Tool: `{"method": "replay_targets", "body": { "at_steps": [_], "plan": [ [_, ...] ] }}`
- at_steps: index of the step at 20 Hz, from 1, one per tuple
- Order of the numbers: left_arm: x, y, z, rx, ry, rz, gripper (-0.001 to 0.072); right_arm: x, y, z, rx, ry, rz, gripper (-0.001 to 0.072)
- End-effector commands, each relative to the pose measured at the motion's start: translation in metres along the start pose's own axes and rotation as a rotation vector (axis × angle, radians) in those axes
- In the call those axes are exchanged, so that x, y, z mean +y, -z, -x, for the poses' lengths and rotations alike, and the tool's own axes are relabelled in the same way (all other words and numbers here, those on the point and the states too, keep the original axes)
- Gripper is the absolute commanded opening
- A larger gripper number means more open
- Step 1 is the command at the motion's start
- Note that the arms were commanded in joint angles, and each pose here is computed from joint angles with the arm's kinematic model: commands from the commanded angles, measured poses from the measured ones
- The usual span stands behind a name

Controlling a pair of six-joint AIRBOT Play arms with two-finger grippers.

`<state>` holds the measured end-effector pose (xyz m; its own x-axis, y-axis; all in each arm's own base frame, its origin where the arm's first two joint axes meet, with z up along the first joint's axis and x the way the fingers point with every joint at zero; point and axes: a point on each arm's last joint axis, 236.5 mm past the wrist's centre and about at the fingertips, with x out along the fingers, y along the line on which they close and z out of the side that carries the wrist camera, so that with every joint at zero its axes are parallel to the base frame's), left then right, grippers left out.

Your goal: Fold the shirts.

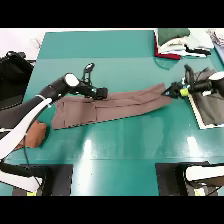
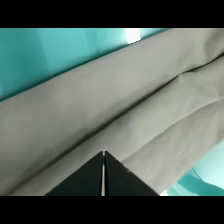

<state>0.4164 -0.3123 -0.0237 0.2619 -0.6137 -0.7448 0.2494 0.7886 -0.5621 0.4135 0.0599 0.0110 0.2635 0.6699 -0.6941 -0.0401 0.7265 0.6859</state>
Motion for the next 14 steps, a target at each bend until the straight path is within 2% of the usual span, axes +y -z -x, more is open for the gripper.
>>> {"method": "replay_targets", "body": {
  "at_steps": [1, 7, 11, 14],
  "plan": [
    [-0.012, 0.005, -0.036, 0.051, 0.014, -0.006, 0.0024, 0.086, -0.026, 0.041, -0.107, -0.016, 0.181, 0.0017],
    [-0.006, 0.013, -0.053, 0.085, 0.014, 0.015, 0.0024, 0.224, -0.021, 0.055, -0.159, -0.102, 0.445, 0.0018],
    [-0.009, 0.005, -0.051, 0.068, 0.018, 0.012, 0.0024, 0.281, -0.009, 0.041, -0.175, -0.167, 0.532, 0.0018],
    [-0.003, -0.030, -0.011, 0.013, -0.001, -0.030, 0.0023, 0.318, 0.001, 0.026, -0.198, -0.218, 0.579, 0.0017]
  ]
}}
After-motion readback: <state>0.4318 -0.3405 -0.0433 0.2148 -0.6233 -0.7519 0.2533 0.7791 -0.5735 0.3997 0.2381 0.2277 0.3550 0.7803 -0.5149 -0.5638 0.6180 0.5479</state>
